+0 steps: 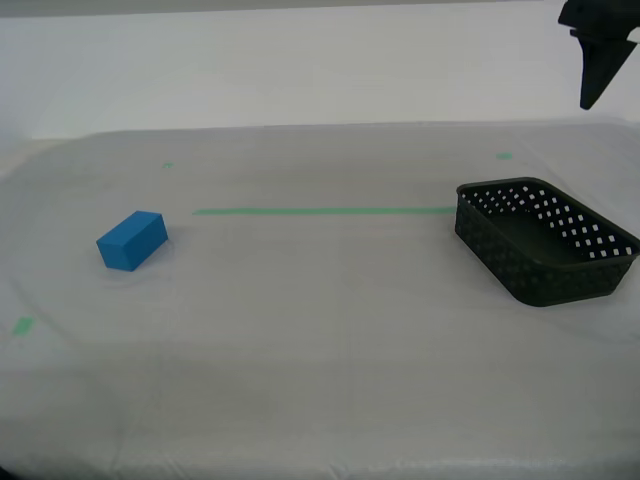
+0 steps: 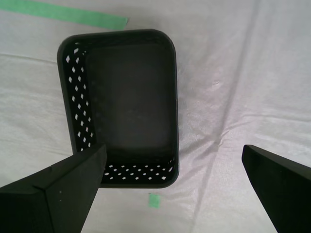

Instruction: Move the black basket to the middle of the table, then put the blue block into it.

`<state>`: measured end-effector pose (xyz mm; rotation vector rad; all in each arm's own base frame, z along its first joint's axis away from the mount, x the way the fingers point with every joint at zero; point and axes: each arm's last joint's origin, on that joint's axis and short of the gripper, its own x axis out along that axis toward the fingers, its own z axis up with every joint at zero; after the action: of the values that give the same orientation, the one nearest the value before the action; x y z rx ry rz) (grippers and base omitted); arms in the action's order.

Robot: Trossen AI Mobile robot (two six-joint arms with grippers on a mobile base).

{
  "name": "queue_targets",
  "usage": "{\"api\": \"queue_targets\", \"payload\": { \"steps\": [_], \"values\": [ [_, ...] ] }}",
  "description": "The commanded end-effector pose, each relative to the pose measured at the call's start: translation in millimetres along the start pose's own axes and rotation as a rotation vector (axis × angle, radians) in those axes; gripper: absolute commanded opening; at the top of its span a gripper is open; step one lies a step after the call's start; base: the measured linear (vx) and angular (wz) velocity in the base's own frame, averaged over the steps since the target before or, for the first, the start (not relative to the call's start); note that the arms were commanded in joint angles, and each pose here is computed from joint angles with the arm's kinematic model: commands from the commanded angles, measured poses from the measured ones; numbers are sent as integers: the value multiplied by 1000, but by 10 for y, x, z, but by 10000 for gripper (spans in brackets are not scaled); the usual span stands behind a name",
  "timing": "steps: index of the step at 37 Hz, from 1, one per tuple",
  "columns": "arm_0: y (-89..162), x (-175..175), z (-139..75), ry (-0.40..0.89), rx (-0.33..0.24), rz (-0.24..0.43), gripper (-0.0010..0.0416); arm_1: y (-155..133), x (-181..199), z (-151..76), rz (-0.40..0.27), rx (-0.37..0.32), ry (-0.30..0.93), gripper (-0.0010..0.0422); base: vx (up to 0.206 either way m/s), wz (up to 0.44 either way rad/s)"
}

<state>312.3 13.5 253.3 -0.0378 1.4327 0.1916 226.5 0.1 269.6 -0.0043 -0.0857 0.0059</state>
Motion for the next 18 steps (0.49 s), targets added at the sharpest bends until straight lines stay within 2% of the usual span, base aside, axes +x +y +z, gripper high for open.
{"api": "queue_targets", "payload": {
  "steps": [1,18],
  "values": [
    [-1,127,-20,-10,-2,1,389,-1,0,6,0,1,-5,0,0,0],
    [-19,605,-192,-15,-5,-2,389,0,0,6,1,1,-5,0,0,0]
  ]
}}
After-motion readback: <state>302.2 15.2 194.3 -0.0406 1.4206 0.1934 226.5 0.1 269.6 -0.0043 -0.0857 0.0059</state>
